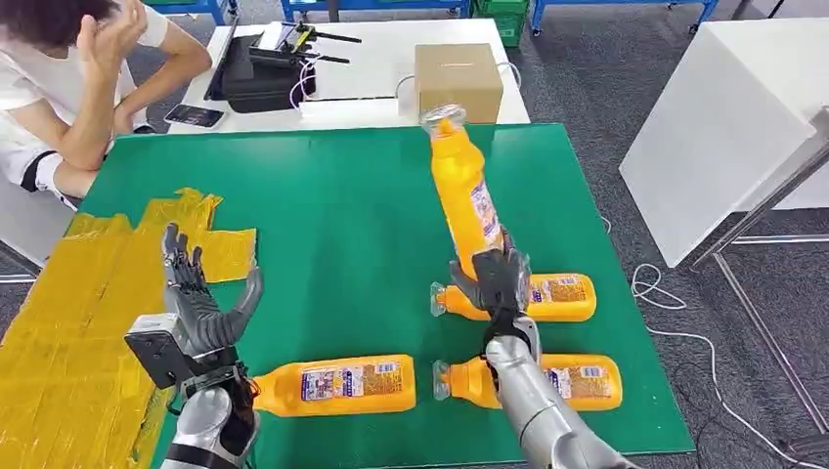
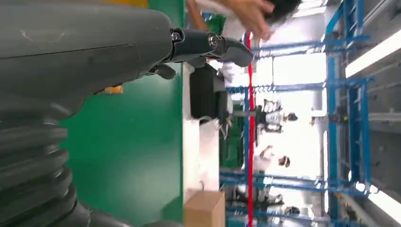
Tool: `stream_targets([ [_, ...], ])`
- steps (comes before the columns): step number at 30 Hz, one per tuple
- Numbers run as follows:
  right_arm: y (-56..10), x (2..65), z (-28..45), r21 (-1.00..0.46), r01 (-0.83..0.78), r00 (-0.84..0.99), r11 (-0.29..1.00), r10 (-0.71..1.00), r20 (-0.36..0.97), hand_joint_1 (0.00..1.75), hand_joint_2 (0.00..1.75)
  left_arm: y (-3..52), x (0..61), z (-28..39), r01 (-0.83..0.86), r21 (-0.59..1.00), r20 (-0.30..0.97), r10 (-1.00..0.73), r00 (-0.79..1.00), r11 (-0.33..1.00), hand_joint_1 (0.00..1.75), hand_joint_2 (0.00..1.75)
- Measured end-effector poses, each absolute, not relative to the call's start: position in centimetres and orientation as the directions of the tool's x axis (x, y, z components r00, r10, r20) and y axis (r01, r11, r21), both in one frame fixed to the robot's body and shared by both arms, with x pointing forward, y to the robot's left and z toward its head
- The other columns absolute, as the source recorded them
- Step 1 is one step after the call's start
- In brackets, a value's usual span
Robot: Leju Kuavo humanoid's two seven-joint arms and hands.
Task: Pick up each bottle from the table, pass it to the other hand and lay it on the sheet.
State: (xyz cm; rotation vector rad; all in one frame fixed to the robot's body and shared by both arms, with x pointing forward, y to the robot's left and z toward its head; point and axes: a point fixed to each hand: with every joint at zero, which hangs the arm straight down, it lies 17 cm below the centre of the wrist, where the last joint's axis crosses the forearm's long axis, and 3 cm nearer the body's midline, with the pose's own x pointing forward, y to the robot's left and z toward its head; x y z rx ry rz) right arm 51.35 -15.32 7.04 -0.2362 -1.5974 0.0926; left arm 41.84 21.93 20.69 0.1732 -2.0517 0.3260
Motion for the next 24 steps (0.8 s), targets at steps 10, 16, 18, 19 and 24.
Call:
stream_targets([
  [10,-12.0,46.2,6.7,0.090,-0.128,-0.054,0.988,-0.098,0.994,1.75,1.75,12.5,41.7,15.0,0.329,-0.346,0.907,0.403,-0.123,0.879,0.00,1.75],
  [16,-10.6,45.1,7.2,0.101,-0.173,-0.065,0.980,-0.113,0.991,1.75,1.75,11.7,41.9,14.4,0.377,-0.319,0.921,0.378,-0.095,0.870,0.00,1.75],
  [18,-9.4,44.8,7.9,0.081,-0.209,-0.090,0.975,-0.102,0.991,1.75,1.75,11.1,42.1,15.1,0.409,-0.310,0.921,0.378,-0.097,0.859,0.00,1.75],
  [19,-8.7,44.7,8.3,0.071,-0.227,-0.101,0.971,-0.096,0.990,1.75,1.75,10.8,42.3,15.6,0.420,-0.307,0.919,0.381,-0.102,0.854,0.00,1.75],
  [24,-6.6,44.1,9.3,0.055,-0.270,-0.125,0.961,-0.092,0.988,1.75,1.75,10.1,42.6,16.6,0.445,-0.294,0.918,0.380,-0.114,0.846,0.00,1.75],
])
